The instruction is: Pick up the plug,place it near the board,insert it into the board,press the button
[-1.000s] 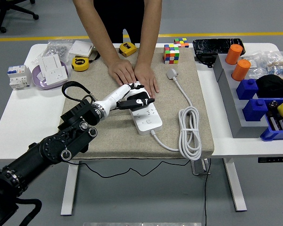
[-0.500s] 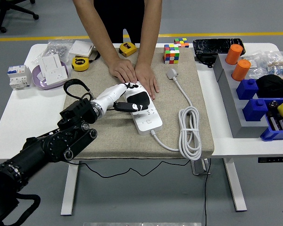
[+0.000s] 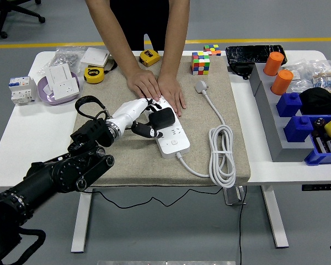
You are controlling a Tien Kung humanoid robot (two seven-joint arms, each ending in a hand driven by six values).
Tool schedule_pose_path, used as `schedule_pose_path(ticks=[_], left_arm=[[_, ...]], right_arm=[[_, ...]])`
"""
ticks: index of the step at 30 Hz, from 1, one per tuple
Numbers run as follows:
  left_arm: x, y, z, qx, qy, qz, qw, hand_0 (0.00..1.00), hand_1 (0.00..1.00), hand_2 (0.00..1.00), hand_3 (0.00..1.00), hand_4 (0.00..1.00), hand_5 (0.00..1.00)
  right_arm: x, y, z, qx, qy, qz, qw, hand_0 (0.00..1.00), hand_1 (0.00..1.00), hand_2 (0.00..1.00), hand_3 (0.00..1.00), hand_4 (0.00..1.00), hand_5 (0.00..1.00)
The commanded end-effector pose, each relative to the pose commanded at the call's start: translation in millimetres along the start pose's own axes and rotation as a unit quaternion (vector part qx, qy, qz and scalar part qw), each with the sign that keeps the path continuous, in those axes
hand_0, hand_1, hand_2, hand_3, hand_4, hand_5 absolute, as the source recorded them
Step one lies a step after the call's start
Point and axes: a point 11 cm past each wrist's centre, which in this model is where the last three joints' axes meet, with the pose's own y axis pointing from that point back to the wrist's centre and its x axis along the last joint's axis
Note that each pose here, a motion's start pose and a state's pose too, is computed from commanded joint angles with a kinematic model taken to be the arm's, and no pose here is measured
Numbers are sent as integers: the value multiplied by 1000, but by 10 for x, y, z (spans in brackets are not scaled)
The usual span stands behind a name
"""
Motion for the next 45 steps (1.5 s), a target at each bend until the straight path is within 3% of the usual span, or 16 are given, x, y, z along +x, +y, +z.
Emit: schedule_pose_path(ticks=[3,4,9,10,21,27,28,33,45], left_arm=[[22,-6,4,0,-1,4,1000,664,671,629,691,998,182],[32,-9,6,-1,-1,7,1000,609,636,605,667,998,171],[50,-16,6,-1,2,11,1000,609,636,605,667,998,171],[53,-17,5,-1,2,11,1000,550,598,586,632,998,186],[17,-6,-43,5,9,9,1000,533,593,583,624,998,198],[-9,6,-73,7,7,9,1000,502,581,582,610,998,196],[-7,6,-75,7,7,11,1000,443,543,577,584,980,165],[3,6,-84,7,11,15,1000,443,543,577,584,980,165],[-18,4,-54,7,70,9,997,424,543,576,575,998,204]], right_arm=[[3,-1,-8,1,0,0,1000,746,741,721,775,998,977],[1,-1,-10,1,1,0,1000,745,741,721,775,998,978],[-3,-2,-25,2,2,0,1000,745,741,721,775,998,978],[-2,-2,-28,2,2,0,1000,746,741,721,775,998,979],[3,-2,-26,2,6,-1,1000,747,741,721,775,998,979],[10,0,2,-1,8,0,1000,747,741,721,775,998,978],[14,0,8,-1,9,0,1000,747,742,721,775,998,978],[13,0,13,-2,12,0,1000,747,742,721,775,998,978],[19,-2,-9,1,14,0,1000,747,741,722,775,998,979]])
